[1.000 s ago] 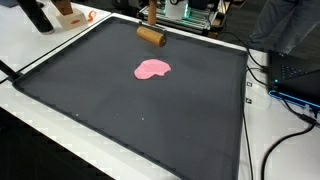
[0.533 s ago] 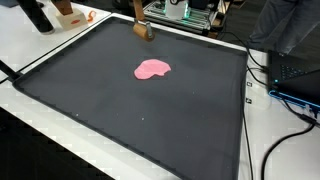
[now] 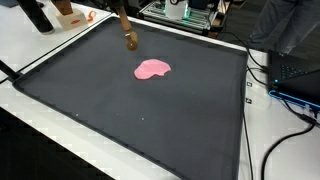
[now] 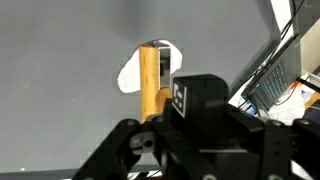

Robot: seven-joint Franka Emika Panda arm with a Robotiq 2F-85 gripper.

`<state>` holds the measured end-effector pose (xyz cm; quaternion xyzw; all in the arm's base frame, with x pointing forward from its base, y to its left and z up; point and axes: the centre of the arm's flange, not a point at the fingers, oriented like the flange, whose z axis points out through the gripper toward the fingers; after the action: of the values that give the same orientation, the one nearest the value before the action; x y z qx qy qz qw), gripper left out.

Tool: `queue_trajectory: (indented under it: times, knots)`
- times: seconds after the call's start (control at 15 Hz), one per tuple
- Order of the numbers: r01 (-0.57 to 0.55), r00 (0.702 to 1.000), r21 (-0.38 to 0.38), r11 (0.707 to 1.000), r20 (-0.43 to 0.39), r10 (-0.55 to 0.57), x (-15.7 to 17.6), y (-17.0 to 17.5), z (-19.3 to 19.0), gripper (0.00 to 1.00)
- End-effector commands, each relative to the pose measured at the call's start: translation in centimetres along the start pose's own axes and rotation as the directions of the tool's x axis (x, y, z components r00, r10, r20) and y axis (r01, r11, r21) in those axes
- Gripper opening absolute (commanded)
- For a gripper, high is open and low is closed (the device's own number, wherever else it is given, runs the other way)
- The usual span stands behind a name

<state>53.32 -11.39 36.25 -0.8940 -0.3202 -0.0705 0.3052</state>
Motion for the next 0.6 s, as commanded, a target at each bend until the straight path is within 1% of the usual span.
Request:
queue_trajectory:
  times: [0.0,0.33,0.53]
  knots:
    - [-0.113,0.991,0.045,0.993,-0.063,0.116,-1.2,2.7,-0.5,0.25]
    - [-0.206,0.971,0.079,0.975,-0.111,0.214,-3.1,5.1,-0.3,0.25]
    - [-0.245,0.960,0.093,0.965,-0.116,0.255,-3.8,6.0,0.1,0.25]
